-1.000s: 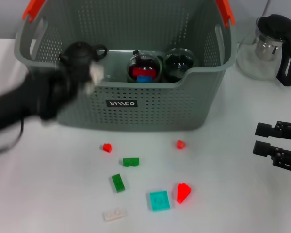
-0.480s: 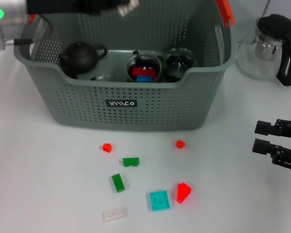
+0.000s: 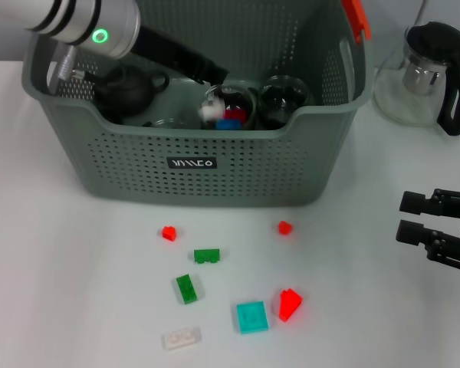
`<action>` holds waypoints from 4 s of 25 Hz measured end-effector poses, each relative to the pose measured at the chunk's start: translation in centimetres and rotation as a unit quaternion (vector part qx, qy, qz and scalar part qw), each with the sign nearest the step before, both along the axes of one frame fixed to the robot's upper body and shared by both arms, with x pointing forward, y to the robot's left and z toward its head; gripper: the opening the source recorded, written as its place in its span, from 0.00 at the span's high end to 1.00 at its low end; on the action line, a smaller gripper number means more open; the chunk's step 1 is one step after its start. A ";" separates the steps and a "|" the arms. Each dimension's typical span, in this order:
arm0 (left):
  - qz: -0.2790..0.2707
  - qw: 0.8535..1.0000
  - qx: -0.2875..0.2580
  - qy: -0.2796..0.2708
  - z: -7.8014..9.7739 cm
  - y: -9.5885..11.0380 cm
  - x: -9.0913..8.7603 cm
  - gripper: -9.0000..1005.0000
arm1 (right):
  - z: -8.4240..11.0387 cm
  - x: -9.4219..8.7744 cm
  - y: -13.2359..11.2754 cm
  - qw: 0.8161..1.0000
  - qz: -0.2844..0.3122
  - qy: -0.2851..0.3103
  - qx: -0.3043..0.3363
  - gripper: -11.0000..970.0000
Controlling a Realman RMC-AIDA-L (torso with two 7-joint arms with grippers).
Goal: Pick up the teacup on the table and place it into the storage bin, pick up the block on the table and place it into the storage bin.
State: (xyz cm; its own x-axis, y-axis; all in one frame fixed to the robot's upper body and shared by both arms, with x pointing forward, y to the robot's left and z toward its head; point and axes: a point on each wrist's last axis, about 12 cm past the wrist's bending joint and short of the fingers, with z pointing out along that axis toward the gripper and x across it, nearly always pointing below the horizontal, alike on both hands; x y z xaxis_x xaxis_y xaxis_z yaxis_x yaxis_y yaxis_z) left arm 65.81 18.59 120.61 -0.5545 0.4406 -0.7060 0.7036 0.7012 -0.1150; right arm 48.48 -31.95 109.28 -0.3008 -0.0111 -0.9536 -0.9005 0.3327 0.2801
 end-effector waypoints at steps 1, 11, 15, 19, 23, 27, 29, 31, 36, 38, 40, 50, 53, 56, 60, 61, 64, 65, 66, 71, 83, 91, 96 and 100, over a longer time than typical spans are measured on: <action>0.000 1.000 -0.001 -0.003 -0.1 -0.2 -0.1 0.82 | 0.0 0.0 0.0 1.000 0.000 0.000 0.000 0.48; -0.013 0.967 -0.233 -0.101 1.8 5.3 -5.8 0.56 | -0.2 -0.2 -0.1 1.000 -0.003 0.003 0.000 0.48; -0.066 0.931 -0.343 -0.110 -0.3 8.8 -9.7 0.48 | -0.2 -0.3 -0.1 1.000 -0.006 0.003 0.001 0.48; -0.111 0.925 -0.342 -0.121 -3.7 11.3 -13.3 0.48 | -0.2 -0.3 -0.2 1.000 -0.007 0.003 0.001 0.48; -0.154 0.943 -0.259 -0.139 -8.2 11.5 -16.9 0.47 | -0.2 -0.2 -0.1 1.000 -0.007 0.002 0.001 0.48; -0.185 0.935 -0.231 -0.194 -11.8 11.7 -19.6 0.47 | -0.2 -0.1 -0.1 1.000 -0.008 0.003 0.001 0.48; -0.175 0.935 -0.228 -0.209 -13.2 11.8 -20.4 0.47 | -0.2 -0.1 -0.1 1.000 -0.008 0.004 0.000 0.48; -0.174 0.940 -0.214 -0.200 -14.3 11.6 -20.7 0.47 | -0.2 -0.1 -0.1 1.000 -0.009 0.005 0.000 0.48; -0.188 0.952 -0.186 -0.153 -16.2 10.4 -20.1 0.47 | -0.1 0.0 -0.2 1.000 -0.010 0.005 -0.001 0.48; -0.188 0.955 -0.181 -0.143 -16.6 10.0 -19.8 0.47 | -0.1 0.1 -0.2 1.000 -0.009 0.004 -0.002 0.48; -0.188 0.955 -0.180 -0.141 -16.7 9.8 -19.5 0.46 | -0.1 0.1 -0.2 1.000 -0.008 0.003 -0.003 0.48; -0.192 0.956 -0.173 -0.140 -16.4 9.9 -19.0 0.46 | -0.4 -0.1 -0.4 1.000 -0.014 0.008 -0.010 0.48; -0.193 0.957 -0.164 -0.141 -16.3 10.1 -19.0 0.46 | -0.4 -0.1 -0.4 1.000 -0.015 0.010 -0.010 0.48; -0.200 0.960 -0.146 -0.132 -16.5 10.4 -19.0 0.46 | -0.4 -0.1 -0.4 1.000 -0.016 0.010 -0.010 0.48; -0.212 0.964 -0.113 -0.110 -17.3 10.1 -18.7 0.46 | -0.4 -0.1 -0.4 1.000 -0.017 0.012 -0.008 0.48; -0.213 0.965 -0.106 -0.107 -17.5 9.9 -18.7 0.46 | -0.4 -0.1 -0.4 1.000 -0.017 0.013 -0.007 0.48; -0.201 0.969 -0.092 -0.107 -18.0 9.7 -18.2 0.46 | -0.5 0.0 -0.2 1.000 -0.016 0.013 -0.006 0.48; -0.195 0.970 -0.091 -0.109 -18.2 9.6 -18.1 0.46 | -0.5 0.0 -0.2 1.000 -0.016 0.014 -0.006 0.48; -0.191 0.971 -0.090 -0.110 -18.3 9.4 -17.9 0.46 | -0.5 0.0 -0.2 1.000 -0.015 0.014 -0.007 0.48; -0.189 0.971 -0.082 -0.121 -18.8 8.9 -17.4 0.46 | -0.5 -0.1 -0.2 1.000 -0.016 0.015 -0.008 0.48; -0.187 0.970 -0.093 -0.123 -19.3 8.4 -17.8 0.42 | -0.4 -0.1 -0.3 1.000 -0.014 0.014 -0.008 0.48; -0.187 0.971 -0.086 -0.119 -19.5 8.3 -17.7 0.38 | -0.5 -0.2 -0.3 1.000 -0.014 0.016 -0.008 0.48; -0.188 0.973 -0.073 -0.114 -19.9 8.2 -17.7 0.38 | -0.5 -0.2 -0.4 1.000 -0.014 0.016 -0.008 0.48; -0.183 0.973 -0.076 -0.117 -19.9 8.1 -17.6 0.38 | -0.5 -0.2 -0.3 1.000 -0.014 0.016 -0.008 0.48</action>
State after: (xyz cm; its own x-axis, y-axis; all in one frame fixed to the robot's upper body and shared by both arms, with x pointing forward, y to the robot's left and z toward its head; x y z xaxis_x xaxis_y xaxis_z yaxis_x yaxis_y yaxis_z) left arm 48.23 26.73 100.75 -0.1969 0.4590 -0.8663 0.9226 0.3857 -0.0054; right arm 48.27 -32.30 108.81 -0.3324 -0.0177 -0.9430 -0.8814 0.3616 0.3039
